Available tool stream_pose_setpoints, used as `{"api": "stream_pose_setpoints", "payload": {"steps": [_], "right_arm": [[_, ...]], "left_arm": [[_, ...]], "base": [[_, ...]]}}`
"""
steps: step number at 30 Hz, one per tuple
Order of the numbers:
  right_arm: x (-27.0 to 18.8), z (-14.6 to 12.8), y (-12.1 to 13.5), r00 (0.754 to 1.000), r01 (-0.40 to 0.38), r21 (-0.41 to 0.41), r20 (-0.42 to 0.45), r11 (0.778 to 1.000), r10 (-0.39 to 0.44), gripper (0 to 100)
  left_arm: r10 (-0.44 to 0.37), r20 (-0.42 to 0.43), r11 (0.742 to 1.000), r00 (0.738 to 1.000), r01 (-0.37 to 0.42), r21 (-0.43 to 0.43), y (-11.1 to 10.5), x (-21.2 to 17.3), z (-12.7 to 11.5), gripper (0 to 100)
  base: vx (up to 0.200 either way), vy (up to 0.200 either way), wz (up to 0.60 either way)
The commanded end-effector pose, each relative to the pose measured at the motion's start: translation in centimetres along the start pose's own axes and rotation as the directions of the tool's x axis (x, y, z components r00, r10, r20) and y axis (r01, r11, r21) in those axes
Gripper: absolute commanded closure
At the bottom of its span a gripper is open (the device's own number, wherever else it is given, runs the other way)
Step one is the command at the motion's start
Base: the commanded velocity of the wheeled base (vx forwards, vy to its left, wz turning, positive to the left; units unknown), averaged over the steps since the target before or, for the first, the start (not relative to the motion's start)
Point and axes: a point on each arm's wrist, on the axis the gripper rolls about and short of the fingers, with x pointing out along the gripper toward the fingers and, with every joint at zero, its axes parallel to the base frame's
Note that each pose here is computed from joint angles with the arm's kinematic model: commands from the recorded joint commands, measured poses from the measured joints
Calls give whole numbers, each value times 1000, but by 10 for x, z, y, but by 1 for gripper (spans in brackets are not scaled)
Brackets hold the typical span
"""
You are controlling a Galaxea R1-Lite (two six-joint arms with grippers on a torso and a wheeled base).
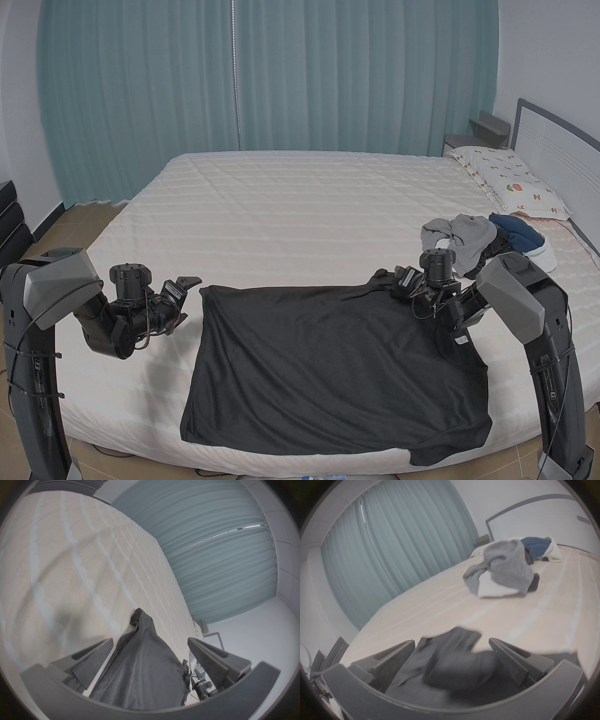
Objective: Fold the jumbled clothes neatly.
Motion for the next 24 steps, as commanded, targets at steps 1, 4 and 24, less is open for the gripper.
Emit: {"api": "stream_pose_setpoints", "payload": {"steps": [1,4,24], "right_arm": [[21,13,-31,996,63,22,57,998,-65,0],[24,20,-46,993,89,32,69,996,-91,0],[-48,52,-77,987,-137,-283,-115,949,109,0]], "left_arm": [[0,-2,1000,1000,0,2,0,0,-1,0],[1,-2,1000,1000,-1,15,0,0,-1,0],[3,-2,1000,1000,-3,26,0,0,-2,0]], "base": [[0,0,0],[0,0,0],[0,0,0]]}}
